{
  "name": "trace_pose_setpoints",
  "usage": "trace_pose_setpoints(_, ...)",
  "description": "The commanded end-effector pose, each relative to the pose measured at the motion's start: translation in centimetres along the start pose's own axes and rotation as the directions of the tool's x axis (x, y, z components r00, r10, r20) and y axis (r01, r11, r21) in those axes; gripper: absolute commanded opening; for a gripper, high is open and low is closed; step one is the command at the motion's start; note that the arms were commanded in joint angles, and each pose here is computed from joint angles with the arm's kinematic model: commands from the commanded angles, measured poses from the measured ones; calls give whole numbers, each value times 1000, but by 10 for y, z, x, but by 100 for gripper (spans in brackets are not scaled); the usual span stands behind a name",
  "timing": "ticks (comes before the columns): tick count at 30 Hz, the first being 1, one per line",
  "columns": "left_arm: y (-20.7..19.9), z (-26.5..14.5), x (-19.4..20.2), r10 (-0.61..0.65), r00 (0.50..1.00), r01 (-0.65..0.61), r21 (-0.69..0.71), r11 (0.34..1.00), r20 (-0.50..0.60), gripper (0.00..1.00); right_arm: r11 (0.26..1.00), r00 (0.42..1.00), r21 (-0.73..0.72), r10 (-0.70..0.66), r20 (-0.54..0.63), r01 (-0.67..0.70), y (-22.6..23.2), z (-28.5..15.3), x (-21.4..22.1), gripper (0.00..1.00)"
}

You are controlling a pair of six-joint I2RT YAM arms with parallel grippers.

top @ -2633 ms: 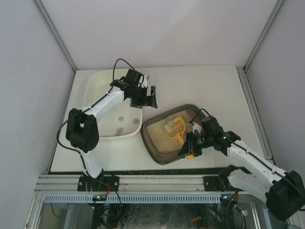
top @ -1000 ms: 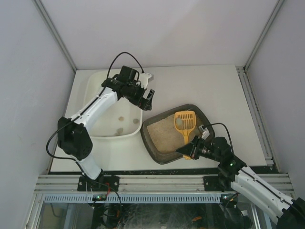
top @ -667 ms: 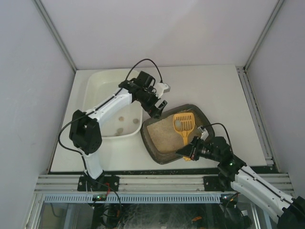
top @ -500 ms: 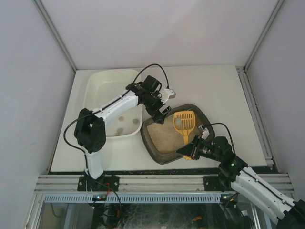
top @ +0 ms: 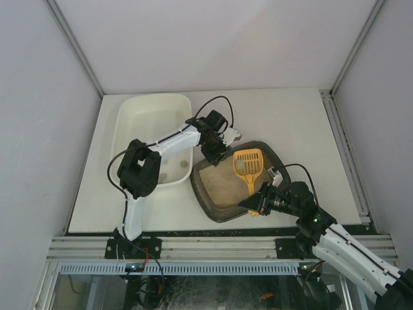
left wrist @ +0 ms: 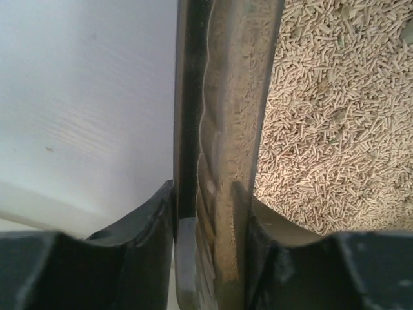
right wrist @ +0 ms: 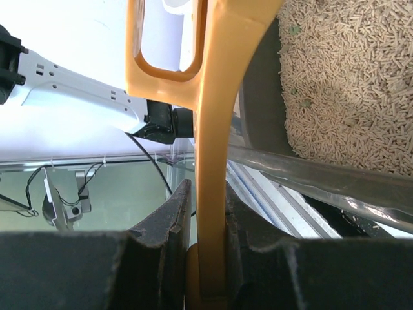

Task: Clean the litter box

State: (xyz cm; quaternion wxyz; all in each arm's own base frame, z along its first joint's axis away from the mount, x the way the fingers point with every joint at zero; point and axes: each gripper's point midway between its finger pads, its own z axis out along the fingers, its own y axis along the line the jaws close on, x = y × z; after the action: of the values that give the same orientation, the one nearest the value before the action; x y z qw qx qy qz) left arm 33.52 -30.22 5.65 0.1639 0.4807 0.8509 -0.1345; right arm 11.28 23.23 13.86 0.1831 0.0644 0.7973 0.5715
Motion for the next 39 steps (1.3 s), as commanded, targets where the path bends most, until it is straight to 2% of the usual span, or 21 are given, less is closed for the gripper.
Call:
trace_pose_setpoints(1,-14,-23,-26,-98,991,95,34,995,87,30,995,999,-84,-47,26,49,19,0,-6,0)
trace_pose_setpoints(5,-34,-31,-16,-217,974,209,110,972,71,4,996,999,-80,-47,15,48,19,1,-6,0)
trace_pose_setpoints(6,-40,-34,-14,-252,965,242,128,962,69,1,995,999,-81,-49,10,50,20,1,-6,0)
trace_pose_setpoints(10,-53,-44,-7,-406,911,394,145,907,65,0,996,999,-81,-40,16,42,20,3,-10,0)
trace_pose_setpoints(13,-58,-53,-4,-465,882,454,133,881,73,0,994,999,-100,-38,25,40,25,6,-15,0)
trace_pose_setpoints(19,-49,-73,1,-516,848,524,-50,850,119,5,995,999,-94,-33,10,34,30,13,-20,0)
trace_pose_setpoints(23,-49,-76,20,-589,805,591,-159,791,65,5,996,999,-81,-30,20,31,30,14,-25,0)
trace_pose_setpoints(25,-45,-78,23,-626,772,634,-195,749,110,5,998,999,-56,-18,29,20,28,14,-28,0)
trace_pose_setpoints(28,-51,-83,21,-696,704,710,-166,684,142,5,999,998,-32,0,58,2,26,15,-35,0)
trace_pose_setpoints(33,-73,-78,7,-796,592,805,-47,591,123,4,999,992,-46,17,121,-12,32,16,-47,0)
trace_pose_setpoints(39,-91,-58,9,-864,490,868,21,495,119,3,997,991,-64,40,128,-32,36,21,-49,0)
